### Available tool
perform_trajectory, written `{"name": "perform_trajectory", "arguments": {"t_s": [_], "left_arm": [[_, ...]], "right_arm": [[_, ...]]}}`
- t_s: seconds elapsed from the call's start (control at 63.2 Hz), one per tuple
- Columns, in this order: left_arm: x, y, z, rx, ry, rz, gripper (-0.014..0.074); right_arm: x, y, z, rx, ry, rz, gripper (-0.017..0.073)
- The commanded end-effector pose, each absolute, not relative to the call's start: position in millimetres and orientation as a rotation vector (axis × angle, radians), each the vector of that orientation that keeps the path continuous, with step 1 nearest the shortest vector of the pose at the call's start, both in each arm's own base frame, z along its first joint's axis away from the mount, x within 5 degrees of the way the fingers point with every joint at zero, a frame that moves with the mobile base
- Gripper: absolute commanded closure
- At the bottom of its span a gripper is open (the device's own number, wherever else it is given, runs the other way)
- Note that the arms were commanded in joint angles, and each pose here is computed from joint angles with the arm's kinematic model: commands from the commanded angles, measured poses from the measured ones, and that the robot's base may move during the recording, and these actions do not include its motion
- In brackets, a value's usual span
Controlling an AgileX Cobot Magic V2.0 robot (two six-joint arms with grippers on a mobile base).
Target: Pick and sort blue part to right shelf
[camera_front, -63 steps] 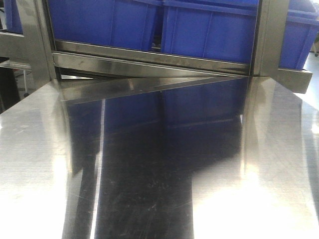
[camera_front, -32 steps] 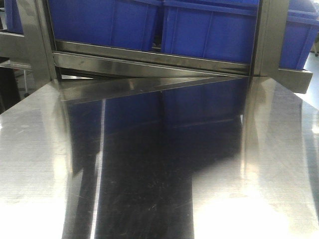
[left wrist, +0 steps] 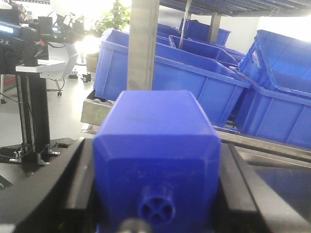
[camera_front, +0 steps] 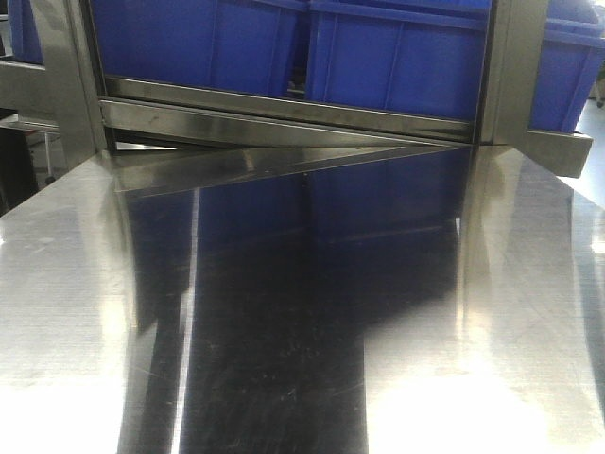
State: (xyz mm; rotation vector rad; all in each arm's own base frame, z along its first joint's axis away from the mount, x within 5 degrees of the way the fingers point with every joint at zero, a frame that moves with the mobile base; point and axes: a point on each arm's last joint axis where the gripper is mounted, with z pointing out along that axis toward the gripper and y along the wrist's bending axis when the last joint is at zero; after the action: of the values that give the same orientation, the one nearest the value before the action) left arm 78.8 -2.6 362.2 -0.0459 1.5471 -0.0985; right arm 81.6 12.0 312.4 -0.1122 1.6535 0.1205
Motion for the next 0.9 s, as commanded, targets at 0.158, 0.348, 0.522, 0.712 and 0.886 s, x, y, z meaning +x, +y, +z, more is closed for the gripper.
{"name": "perform_trajectory", "arguments": {"t_s": [0.158, 0.348, 0.522, 0.712, 0.886], "left_arm": [[76.9, -2.3, 379.4, -0.044, 1.43, -0.1, 0.0281], [76.9, -2.3, 379.4, -0.044, 1.43, -0.1, 0.0281], [76.9, -2.3, 379.4, -0.044, 1.43, -0.1, 0.0281], [76.9, -2.3, 379.4, -0.044, 1.43, -0.1, 0.0281], [76.9, -2.3, 379.4, -0.044, 1.43, -0.1, 0.0281]], "right_arm": [[80.9, 11.4, 330.1, -0.106, 1.536, 0.115, 0.026], [80.9, 11.4, 330.1, -0.106, 1.536, 0.115, 0.026], [80.9, 11.4, 330.1, -0.106, 1.536, 0.115, 0.026], [80.9, 11.4, 330.1, -0.106, 1.536, 0.115, 0.026], [80.9, 11.4, 330.1, -0.106, 1.536, 0.115, 0.026]]}}
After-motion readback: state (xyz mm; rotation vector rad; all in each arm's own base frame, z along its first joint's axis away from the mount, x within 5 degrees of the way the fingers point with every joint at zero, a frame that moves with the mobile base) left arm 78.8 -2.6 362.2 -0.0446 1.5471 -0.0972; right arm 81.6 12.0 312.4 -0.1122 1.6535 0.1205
